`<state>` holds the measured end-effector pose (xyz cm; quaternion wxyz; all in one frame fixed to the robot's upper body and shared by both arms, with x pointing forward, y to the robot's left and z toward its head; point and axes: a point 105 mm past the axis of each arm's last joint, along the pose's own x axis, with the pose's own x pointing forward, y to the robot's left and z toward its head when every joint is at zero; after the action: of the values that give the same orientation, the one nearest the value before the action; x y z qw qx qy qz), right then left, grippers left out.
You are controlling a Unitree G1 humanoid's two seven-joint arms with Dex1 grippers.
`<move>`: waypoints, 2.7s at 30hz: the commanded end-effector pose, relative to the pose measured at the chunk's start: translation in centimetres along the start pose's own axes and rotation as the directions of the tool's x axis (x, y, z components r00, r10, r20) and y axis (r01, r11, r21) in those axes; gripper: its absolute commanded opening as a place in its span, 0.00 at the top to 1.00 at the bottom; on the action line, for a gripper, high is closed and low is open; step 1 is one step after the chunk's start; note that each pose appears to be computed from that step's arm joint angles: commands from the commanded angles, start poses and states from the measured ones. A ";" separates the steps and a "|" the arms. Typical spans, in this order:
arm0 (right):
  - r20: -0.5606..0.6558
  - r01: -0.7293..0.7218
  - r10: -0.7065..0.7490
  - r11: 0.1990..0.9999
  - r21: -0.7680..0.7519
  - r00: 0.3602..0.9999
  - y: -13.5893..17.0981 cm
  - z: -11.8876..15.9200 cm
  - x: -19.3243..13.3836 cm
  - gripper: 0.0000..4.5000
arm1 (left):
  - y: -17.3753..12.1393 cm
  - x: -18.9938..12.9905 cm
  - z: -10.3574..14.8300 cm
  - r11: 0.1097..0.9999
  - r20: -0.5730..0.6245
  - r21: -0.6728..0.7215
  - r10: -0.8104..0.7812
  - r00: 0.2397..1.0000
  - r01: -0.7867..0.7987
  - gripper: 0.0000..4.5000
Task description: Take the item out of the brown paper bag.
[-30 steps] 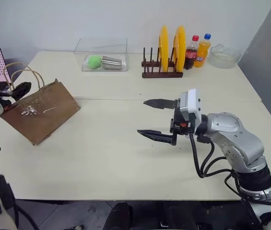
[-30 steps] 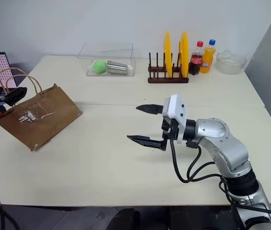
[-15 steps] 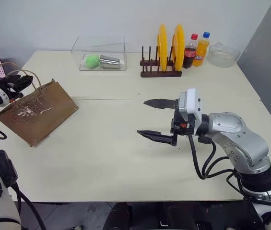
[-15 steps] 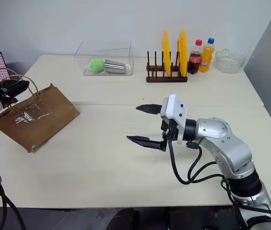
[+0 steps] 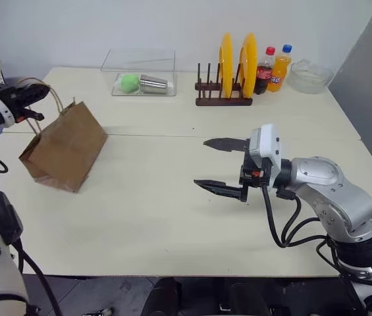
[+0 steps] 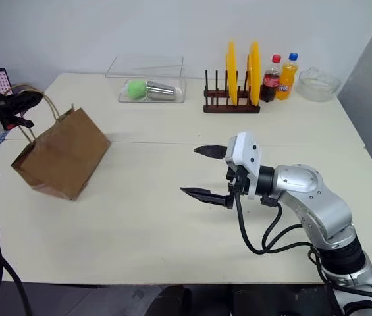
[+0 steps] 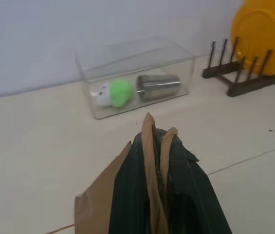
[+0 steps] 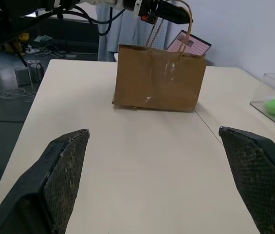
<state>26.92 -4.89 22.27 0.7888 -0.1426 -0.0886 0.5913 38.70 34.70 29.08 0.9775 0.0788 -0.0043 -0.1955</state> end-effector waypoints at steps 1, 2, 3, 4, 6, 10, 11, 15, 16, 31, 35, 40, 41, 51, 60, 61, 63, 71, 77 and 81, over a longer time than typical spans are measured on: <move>-0.008 0.049 -0.050 0.998 -0.026 0.999 0.0 0.6 -1.1 0.00 | -2.1 1.3 4.0 0.987 0.063 0.117 -0.117 0.991 0.110 1.00; -0.016 0.064 -0.064 0.998 -0.014 0.998 0.1 0.4 -1.5 0.00 | -3.0 2.1 4.4 0.979 0.058 0.137 -0.160 0.985 0.151 1.00; -0.023 0.080 -0.080 0.997 -0.006 0.997 0.2 0.2 -1.8 0.00 | -3.8 2.7 4.7 0.971 0.057 0.153 -0.193 0.980 0.182 1.00; -0.029 0.095 -0.095 0.995 -0.001 0.995 0.2 0.1 -2.0 0.00 | -4.5 3.3 5.0 0.964 0.055 0.165 -0.221 0.974 0.209 1.00; -0.044 0.127 -0.126 0.992 0.013 0.991 0.3 -0.2 -2.5 0.00 | -5.8 4.5 5.4 0.946 0.043 0.196 -0.270 0.962 0.257 1.00; -0.071 0.180 -0.176 0.983 0.043 0.982 0.6 -0.7 -3.3 0.00 | -8.4 6.8 5.9 0.911 0.024 0.254 -0.341 0.940 0.324 1.00; -0.077 0.196 -0.192 0.979 0.049 0.978 0.7 -0.8 -3.5 0.00 | -9.1 7.4 6.0 0.901 0.021 0.268 -0.359 0.933 0.340 1.00; -0.091 0.269 -0.262 0.960 0.074 0.961 1.0 -1.1 -4.1 0.00 | -12.0 9.5 6.6 0.864 0.015 0.308 -0.424 0.906 0.399 1.00; -0.092 0.285 -0.278 0.955 0.079 0.956 1.1 -1.1 -4.2 0.00 | -12.7 9.9 6.6 0.851 0.005 0.320 -0.442 0.897 0.417 1.00; -0.136 0.430 -0.415 0.897 0.106 0.899 3.4 -1.5 -5.7 0.00 | -20.6 13.0 8.0 0.674 -0.065 0.474 -0.614 0.786 0.566 1.00; -0.147 0.452 -0.435 0.886 0.108 0.888 3.7 -1.6 -5.9 0.00 | -22.2 13.2 7.7 0.623 -0.091 0.480 -0.665 0.741 0.618 1.00; -0.158 0.469 -0.450 0.876 0.111 0.879 4.0 -1.6 -6.1 0.00 | -23.7 13.3 7.2 0.568 -0.124 0.469 -0.716 0.687 0.676 1.00; -0.159 0.471 -0.452 0.875 0.111 0.878 4.1 -1.6 -6.1 0.00 | -23.9 13.2 7.0 0.558 -0.131 0.468 -0.723 0.678 0.685 1.00; -0.169 0.480 -0.459 0.869 0.118 0.872 4.4 -1.7 -6.1 0.00 | -24.1 13.4 5.4 0.395 -0.295 0.649 -0.658 0.693 0.651 1.00; -0.167 0.478 -0.455 0.867 0.139 0.874 4.7 -1.7 -6.0 0.00 | -24.0 14.1 6.1 0.371 -0.241 0.763 -0.596 0.766 0.530 1.00; -0.167 0.478 -0.455 0.867 0.141 0.875 4.6 -1.7 -6.0 0.00 | -24.0 14.2 6.4 0.381 -0.227 0.766 -0.592 0.773 0.517 1.00; -0.167 0.477 -0.454 0.867 0.142 0.875 4.6 -1.7 -6.0 0.00 | -24.0 14.2 6.8 0.388 -0.206 0.777 -0.587 0.783 0.496 1.00; -0.169 0.468 -0.444 0.871 0.150 0.880 4.5 -1.7 -5.9 0.00 | -23.9 14.4 7.8 0.401 -0.164 0.801 -0.568 0.807 0.444 1.00; -0.167 0.460 -0.436 0.875 0.151 0.884 4.4 -1.6 -5.9 0.00 | -24.0 14.8 8.3 0.380 -0.123 0.848 -0.535 0.836 0.369 1.00; -0.153 0.474 -0.453 0.866 0.157 0.878 4.1 -1.3 -6.0 0.00 | -23.9 15.0 8.4 0.399 -0.101 0.849 -0.521 0.848 0.346 1.00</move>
<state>22.59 -10.13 18.24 0.9238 -0.0651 0.0178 0.3770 43.55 6.51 29.90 0.7264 0.5091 -0.1156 -0.4469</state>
